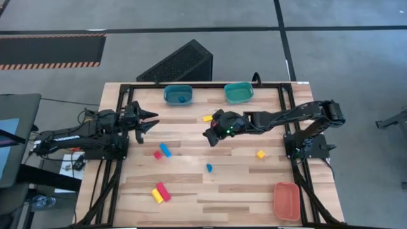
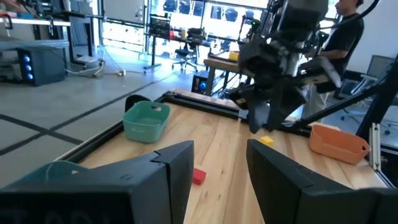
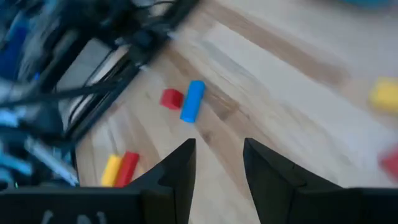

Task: Sort & place blocks by color
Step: Put the right blue block into the blue bin

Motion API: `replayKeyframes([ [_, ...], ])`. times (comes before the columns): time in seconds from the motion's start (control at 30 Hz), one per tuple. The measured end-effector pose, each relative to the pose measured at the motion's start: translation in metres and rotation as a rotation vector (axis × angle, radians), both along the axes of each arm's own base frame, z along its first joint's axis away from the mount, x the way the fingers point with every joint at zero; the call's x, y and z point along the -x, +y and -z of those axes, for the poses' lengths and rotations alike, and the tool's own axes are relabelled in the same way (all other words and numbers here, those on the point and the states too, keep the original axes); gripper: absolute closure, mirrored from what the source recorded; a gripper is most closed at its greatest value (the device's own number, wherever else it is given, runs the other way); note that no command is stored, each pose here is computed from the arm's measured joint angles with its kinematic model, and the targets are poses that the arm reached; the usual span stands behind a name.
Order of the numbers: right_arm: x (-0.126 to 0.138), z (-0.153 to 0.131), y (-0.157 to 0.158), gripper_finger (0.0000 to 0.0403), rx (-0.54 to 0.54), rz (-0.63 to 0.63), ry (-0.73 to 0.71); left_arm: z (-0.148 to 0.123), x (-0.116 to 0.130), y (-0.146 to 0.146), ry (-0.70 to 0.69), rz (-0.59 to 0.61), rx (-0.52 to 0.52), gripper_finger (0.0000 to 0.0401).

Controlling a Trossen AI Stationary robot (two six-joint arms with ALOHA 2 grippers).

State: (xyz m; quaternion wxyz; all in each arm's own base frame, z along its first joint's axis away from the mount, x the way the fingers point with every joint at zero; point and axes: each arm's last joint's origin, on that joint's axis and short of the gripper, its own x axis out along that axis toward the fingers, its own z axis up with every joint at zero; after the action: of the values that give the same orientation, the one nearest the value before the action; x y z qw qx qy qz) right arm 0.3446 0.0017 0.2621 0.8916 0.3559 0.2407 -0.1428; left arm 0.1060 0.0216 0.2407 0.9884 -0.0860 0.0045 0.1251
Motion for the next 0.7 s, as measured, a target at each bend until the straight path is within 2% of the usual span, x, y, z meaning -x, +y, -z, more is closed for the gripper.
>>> replayKeyframes([
  [0.07, -0.002, -0.001, 0.005, 0.0247, 0.111, -0.139, -0.015, 0.0, -0.001, 0.0, -0.002, 0.0, 0.0, 0.0262],
  [0.13, -0.003, 0.003, 0.013, 0.0248, 0.226, -0.333, -0.006, 0.001, -0.003, 0.001, 0.021, -0.012, -0.019, 0.0262],
  [0.23, -0.005, 0.014, 0.03, 0.0251, 0.329, -0.553, 0.021, 0.004, -0.007, 0.003, 0.059, -0.047, -0.041, 0.0262],
  [0.43, -0.015, 0.052, 0.053, 0.0243, 0.402, -0.709, 0.122, 0.007, -0.014, 0.007, 0.087, -0.158, -0.023, 0.0262],
  [0.57, -0.018, 0.069, 0.067, 0.0232, 0.423, -0.788, 0.15, 0.006, -0.016, 0.008, 0.063, -0.182, 0.004, 0.0261],
  [0.7, -0.02, 0.086, 0.071, 0.02, 0.351, -0.762, 0.211, 0.008, -0.018, 0.009, 0.083, -0.192, 0.005, 0.0261],
])
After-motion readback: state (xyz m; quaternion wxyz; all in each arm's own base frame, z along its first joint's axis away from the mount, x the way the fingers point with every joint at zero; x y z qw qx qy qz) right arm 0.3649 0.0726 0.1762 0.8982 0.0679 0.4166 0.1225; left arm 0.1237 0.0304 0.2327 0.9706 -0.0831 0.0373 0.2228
